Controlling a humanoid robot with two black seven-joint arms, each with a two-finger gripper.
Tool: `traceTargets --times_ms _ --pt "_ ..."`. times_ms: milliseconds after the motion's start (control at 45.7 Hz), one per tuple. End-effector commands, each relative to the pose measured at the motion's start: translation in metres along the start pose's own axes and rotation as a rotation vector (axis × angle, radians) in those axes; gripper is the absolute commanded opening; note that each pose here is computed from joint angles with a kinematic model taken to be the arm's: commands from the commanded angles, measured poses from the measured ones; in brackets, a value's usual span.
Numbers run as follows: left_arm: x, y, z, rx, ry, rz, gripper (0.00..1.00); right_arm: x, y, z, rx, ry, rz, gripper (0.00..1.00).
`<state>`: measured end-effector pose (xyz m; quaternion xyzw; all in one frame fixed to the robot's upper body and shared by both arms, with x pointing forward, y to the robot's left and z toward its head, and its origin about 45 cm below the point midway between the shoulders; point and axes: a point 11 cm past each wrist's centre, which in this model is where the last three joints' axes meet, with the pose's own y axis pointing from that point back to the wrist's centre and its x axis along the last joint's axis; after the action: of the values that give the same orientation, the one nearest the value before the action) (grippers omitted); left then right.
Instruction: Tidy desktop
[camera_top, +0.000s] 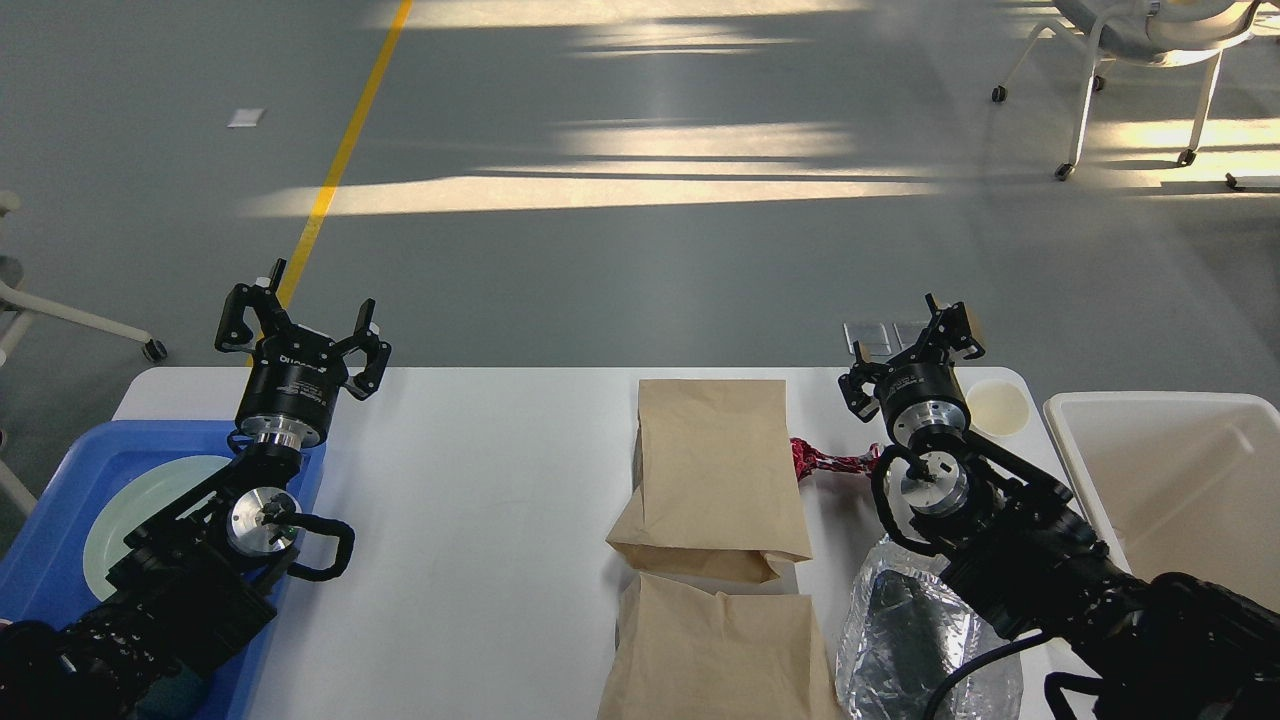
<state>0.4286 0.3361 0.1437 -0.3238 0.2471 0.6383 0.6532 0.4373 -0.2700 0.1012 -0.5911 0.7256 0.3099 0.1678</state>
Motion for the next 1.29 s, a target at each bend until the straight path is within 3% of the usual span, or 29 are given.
traceTargets --times_ms 0,1268 --pt "0.0003 0.0003 -0.0002 0.000 0.000 0.001 0.96 -0.0001 0.0000 0.0000 0.000 0.001 0.000 1.00" --pt "-0.0003 -0.0002 0.0001 -0.001 0.000 -0.001 0.96 -0.0073 -0.0037 -0.0072 -0.010 0.033 -0.074 1.00"
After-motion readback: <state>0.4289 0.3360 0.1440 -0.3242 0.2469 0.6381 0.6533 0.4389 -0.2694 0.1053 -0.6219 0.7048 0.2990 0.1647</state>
